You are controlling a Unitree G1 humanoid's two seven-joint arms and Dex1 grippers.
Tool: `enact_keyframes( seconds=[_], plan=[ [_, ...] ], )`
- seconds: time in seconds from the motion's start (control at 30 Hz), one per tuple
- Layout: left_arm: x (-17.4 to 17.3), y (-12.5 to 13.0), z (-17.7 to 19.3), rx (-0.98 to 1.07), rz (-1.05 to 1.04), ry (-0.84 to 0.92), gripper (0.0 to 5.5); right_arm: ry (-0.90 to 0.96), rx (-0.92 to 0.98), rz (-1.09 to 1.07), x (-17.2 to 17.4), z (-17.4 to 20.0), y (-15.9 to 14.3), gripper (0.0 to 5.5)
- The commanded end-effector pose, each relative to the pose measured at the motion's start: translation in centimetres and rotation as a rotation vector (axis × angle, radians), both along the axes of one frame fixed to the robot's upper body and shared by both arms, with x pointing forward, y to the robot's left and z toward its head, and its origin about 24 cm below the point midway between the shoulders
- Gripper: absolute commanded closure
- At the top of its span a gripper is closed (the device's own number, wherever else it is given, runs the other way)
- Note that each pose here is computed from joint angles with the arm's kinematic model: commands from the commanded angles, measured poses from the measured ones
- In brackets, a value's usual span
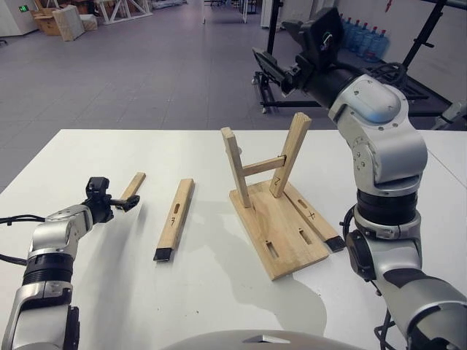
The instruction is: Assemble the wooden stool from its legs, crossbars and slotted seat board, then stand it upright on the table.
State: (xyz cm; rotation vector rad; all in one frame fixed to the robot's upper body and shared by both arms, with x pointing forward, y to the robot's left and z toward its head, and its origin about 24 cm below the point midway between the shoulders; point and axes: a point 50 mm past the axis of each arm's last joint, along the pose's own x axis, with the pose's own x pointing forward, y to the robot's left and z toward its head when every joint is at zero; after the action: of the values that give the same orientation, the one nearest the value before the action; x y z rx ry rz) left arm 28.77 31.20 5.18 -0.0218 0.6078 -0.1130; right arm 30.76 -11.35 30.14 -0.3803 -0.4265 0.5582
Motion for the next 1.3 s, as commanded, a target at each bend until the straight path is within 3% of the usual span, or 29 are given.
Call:
enact_keyframes(
  seconds=[0.03, 0.2, 1.2, 1.3],
  plan=[
    [1.2, -0.6, -0.1, -0.02, -0.042, -0.018, 0.15, 0.02, -0.003, -0.002, 0.1, -0.3, 0.1, 2.18],
    [1.6, -0.4, -0.9, -0.027, -0.035, 0.007, 0.15, 0.033, -0.001, 0.001, 0.3, -0.6, 0.4, 2.18],
    [0.7, -0.5, -3.5, 0.035, -0.041, 0.099, 4.23, 0.066, 0.003, 0.024, 0.2, -1.1, 1.1, 2.18],
    [1.2, -0.9, -2.6, 0.027, -0.047, 0.05, 4.23, 0.068, 0.003, 0.025, 0.2, -1.2, 1.1, 2.18]
  ],
)
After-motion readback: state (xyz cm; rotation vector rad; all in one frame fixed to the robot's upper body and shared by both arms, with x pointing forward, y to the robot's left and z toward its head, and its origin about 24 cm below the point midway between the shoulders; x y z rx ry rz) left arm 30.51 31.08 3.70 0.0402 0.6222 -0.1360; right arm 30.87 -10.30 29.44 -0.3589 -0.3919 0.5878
